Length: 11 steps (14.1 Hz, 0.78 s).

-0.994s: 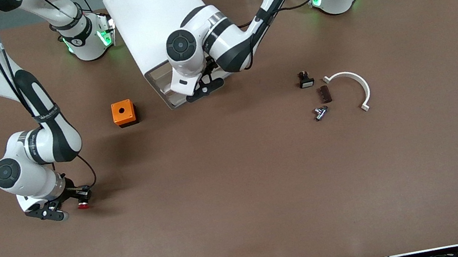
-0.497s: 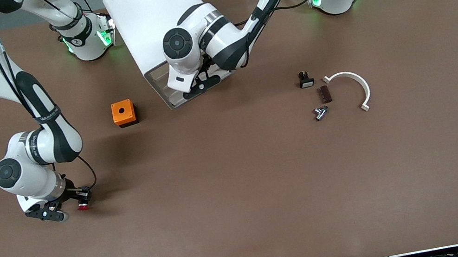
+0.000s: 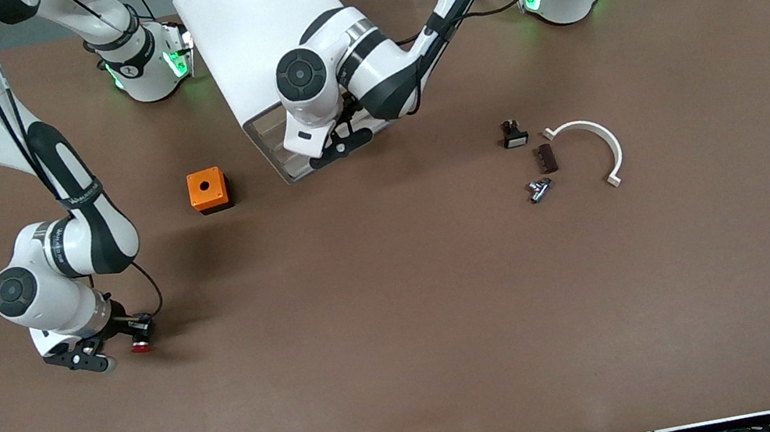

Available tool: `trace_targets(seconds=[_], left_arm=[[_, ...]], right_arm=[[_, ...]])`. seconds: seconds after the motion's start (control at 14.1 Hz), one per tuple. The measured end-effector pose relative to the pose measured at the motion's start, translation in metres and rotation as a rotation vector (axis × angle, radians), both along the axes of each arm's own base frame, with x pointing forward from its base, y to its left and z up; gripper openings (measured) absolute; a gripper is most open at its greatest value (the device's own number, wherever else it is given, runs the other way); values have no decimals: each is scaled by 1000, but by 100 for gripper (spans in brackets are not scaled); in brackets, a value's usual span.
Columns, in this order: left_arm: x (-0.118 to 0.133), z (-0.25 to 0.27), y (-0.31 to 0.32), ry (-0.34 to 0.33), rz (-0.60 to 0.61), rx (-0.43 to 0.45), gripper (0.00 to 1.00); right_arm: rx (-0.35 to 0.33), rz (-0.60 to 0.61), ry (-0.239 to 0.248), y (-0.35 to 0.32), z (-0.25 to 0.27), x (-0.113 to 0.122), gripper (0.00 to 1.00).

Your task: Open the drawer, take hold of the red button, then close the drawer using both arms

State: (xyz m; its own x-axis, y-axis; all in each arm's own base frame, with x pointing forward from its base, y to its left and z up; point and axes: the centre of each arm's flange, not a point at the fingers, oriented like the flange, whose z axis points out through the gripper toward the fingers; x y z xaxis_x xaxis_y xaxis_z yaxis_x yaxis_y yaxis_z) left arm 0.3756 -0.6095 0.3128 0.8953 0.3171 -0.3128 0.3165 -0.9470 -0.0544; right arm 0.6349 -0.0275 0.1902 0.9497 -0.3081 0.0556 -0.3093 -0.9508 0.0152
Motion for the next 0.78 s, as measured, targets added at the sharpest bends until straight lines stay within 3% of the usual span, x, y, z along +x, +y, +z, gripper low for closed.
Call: trace_targets(seconds=[0.21,0.35,0.64,0.78], left_arm=[[31,19,15,-25,48,-25,100],[55,39,32,-45,88,-45,100],[83,61,55,-66,137,-64,100],[86,68,59,-72,144,-70,100]], right_arm=[[0,0,-1,0,0,0,86],[0,0,-2,0,1,1,100],[0,2,-4,-1,5,5,100],[3,12,37,0,11,7,100]])
